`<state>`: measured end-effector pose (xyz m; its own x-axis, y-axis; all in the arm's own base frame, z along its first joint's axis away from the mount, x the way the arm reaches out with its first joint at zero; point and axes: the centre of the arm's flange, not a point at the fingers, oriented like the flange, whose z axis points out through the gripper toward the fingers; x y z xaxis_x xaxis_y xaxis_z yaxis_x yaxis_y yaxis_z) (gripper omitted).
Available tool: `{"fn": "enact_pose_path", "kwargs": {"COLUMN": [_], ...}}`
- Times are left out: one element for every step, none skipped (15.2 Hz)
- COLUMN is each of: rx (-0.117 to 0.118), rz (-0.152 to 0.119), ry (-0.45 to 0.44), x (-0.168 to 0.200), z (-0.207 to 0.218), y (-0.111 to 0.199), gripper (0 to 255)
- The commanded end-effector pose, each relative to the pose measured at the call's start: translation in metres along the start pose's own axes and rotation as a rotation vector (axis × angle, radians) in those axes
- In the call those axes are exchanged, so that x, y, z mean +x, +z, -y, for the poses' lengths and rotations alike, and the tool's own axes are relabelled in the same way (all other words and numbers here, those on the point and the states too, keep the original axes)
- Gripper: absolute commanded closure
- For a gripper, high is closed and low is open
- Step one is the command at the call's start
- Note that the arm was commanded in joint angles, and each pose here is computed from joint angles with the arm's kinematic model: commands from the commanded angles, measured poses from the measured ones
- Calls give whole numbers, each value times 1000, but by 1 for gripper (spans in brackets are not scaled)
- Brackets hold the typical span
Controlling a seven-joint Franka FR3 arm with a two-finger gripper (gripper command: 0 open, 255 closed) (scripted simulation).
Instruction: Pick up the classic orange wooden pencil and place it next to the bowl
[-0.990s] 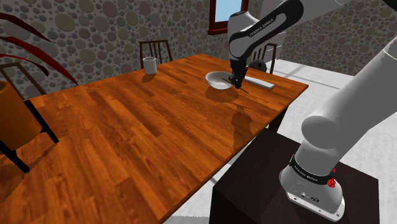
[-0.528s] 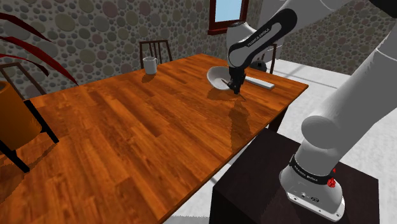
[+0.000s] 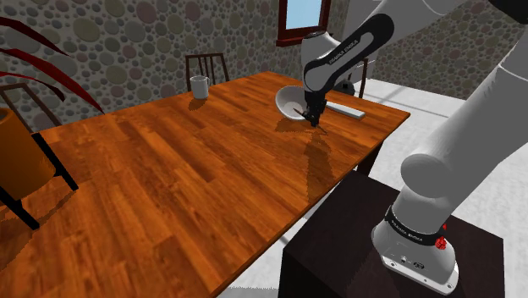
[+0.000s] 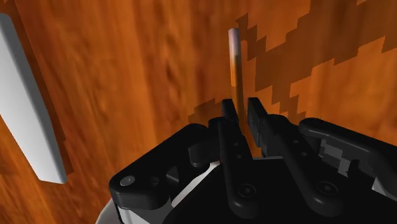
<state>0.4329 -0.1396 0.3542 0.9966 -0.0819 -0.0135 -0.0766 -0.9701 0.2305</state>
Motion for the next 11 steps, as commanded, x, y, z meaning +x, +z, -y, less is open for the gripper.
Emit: {"fn": "enact_pose_path", "kwargs": {"rx": [2, 2, 2, 2, 2, 2, 2, 2, 2, 2, 2], "rz": [6, 6, 6, 6, 6, 6, 6, 6, 6, 6, 6], "ry": [0, 0, 0, 0, 0, 0, 0, 0, 0, 0, 0], "x": [-1, -1, -1, -1, -1, -1, -1, -1, -1, -1, -1], "z": [1, 1, 1, 1, 1, 0, 0, 0, 0, 0, 0], "y": [2, 2, 2, 2, 2, 2, -11, -24, -37, -48, -48], "gripper": [0, 0, 0, 0, 0, 0, 0, 0, 0, 0, 0]}}
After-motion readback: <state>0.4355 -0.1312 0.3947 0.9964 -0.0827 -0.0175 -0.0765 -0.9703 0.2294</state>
